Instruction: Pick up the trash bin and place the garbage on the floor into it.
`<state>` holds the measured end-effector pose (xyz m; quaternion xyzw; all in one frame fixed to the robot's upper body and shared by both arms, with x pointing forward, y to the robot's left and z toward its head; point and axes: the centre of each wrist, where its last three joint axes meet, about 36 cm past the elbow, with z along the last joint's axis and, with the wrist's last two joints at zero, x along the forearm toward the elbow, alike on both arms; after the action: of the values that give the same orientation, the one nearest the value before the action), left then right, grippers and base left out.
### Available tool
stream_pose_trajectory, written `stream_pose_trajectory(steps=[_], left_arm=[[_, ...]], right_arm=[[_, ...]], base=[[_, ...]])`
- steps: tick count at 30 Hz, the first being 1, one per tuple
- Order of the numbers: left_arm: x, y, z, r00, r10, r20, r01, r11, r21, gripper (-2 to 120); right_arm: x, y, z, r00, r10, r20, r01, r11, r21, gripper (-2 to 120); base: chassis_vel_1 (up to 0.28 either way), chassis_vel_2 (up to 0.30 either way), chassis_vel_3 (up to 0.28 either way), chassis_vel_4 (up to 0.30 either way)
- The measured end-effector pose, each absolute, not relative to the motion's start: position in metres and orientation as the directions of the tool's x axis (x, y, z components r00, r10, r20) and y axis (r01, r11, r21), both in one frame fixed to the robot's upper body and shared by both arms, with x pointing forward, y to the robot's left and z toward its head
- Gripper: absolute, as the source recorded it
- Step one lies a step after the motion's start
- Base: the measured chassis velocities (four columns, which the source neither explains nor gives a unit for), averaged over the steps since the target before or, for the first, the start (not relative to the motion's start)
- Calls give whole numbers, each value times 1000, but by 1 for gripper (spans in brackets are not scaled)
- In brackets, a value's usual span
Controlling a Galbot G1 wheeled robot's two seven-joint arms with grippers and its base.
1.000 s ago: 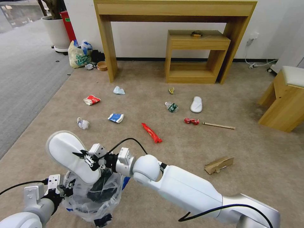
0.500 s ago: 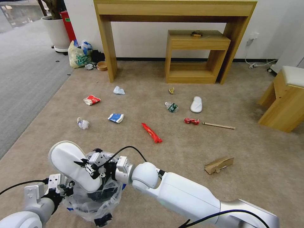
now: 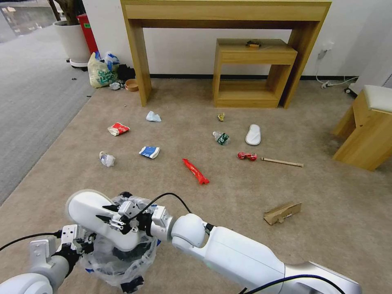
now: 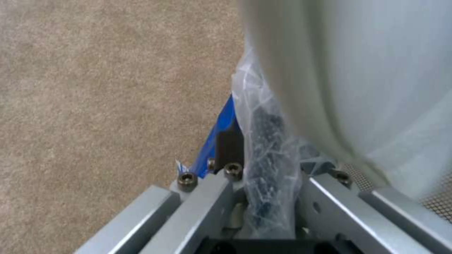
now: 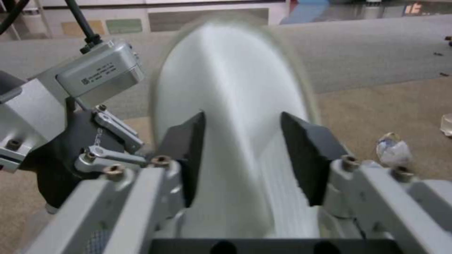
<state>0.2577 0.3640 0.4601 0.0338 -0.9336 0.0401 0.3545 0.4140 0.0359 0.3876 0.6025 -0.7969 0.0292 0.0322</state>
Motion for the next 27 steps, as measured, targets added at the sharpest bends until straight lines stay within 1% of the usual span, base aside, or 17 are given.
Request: stream_pose_trajectory(steps=[2,3,4,6,9,11,12,14,17,19,20,22,23,24,27], left_arm=[[258,364,460,-746,-35,665,-91,995,-49,0],[257,364,460,-746,-35,665,-91,995,-49,0],[257,364,460,-746,-35,665,-91,995,-49,0],[257,364,461,-746,-35,665,-89,995,-48,0],[257,364,460,-746,-34,665,-86,995,-46,0],[256,364,459,-744,-34,667,-84,995,-44,0],[256,364,459,-744,-34,667,-84,995,-44,0],[255,363,458,-743,-35,669,-85,996,-42,0],[254,363,458,-742,-36,670,-86,995,-42,0],[252,363,457,-741,-37,670,-91,995,-46,0],[252,363,457,-741,-37,670,-91,995,-46,0],[251,363,457,-742,-38,670,-94,994,-48,0],[250,364,457,-742,-39,669,-97,994,-49,0],[250,364,457,-742,-39,669,-97,994,-49,0],[246,365,459,-745,-43,666,-104,993,-52,0]], right_arm=[[413,34,389,-278,-957,83,-960,279,-3,61],[413,34,390,-280,-957,80,-960,281,-2,65],[413,34,390,-280,-957,80,-960,281,-2,65],[412,31,393,-293,-953,73,-956,294,4,76],[411,28,397,-305,-950,65,-952,307,13,84],[411,24,403,-319,-946,57,-947,321,26,95],[411,24,403,-319,-946,57,-947,321,26,95],[411,20,407,-333,-942,51,-942,334,34,99],[412,18,410,-347,-937,45,-936,349,39,100],[416,8,425,-404,-914,29,-913,405,57,100],[416,8,425,-404,-914,29,-913,405,57,100],[418,5,430,-428,-903,32,-900,429,69,100],[420,-1,436,-460,-887,34,-883,461,86,100],[420,-1,436,-460,-887,34,-883,461,86,100],[429,-25,438,-561,-826,51,-817,562,129,100]], base=[[0,0,0,0],[0,0,0,0],[0,0,0,0],[0,0,0,0],[0,0,0,0],[0,0,0,0],[0,0,0,0],[0,0,0,0],[0,0,0,0],[0,0,0,0],[0,0,0,0],[0,0,0,0],[0,0,0,0],[0,0,0,0],[0,0,0,0]])
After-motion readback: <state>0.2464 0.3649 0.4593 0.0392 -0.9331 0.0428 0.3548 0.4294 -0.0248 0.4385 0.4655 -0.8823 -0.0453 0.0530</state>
